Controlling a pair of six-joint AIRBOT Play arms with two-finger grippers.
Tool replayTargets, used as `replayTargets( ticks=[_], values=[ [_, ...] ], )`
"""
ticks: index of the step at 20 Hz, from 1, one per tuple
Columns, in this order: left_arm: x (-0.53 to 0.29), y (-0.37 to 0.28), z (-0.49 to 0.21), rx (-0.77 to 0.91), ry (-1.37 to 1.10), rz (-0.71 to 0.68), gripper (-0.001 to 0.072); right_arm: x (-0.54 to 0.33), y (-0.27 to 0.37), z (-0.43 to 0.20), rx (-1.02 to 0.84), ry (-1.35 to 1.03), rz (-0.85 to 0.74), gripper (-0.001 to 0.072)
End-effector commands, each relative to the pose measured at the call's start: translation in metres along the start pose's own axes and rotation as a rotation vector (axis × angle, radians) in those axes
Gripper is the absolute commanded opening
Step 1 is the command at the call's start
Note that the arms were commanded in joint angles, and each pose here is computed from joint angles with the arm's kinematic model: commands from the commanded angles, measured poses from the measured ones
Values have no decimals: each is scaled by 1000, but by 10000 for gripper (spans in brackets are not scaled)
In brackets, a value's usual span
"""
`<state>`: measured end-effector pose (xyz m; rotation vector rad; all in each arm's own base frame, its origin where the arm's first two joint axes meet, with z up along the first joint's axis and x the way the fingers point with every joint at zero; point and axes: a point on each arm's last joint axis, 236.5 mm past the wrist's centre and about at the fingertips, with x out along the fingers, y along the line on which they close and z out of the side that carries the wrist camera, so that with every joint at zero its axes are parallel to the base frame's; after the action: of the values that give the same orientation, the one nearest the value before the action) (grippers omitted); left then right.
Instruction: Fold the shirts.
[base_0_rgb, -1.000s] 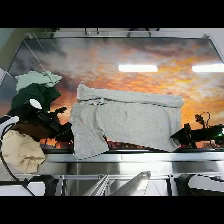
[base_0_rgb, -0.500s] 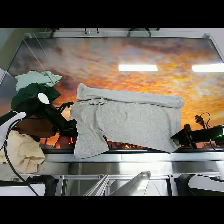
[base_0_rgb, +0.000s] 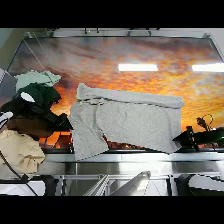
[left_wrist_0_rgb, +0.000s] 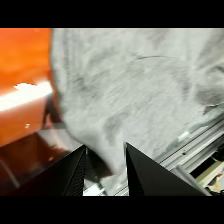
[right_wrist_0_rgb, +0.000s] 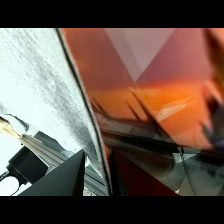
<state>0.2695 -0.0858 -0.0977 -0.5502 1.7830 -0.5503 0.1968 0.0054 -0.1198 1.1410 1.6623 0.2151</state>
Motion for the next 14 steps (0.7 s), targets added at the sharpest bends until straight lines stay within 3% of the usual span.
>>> replayTargets(
  ticks=[1, 11, 14],
  values=[
    [-4, -10, 6, 10, -31, -60, 281, -3, -14, 28, 8, -120, -58, 240],
    [30, 6, -20, -58, 11, -65, 280, 5, -20, 10, 37, -58, -70, 240],
    [37, -16, -3, -59, -57, -190, 278, 6, -6, 8, 47, -46, -15, 235]
  ],
)
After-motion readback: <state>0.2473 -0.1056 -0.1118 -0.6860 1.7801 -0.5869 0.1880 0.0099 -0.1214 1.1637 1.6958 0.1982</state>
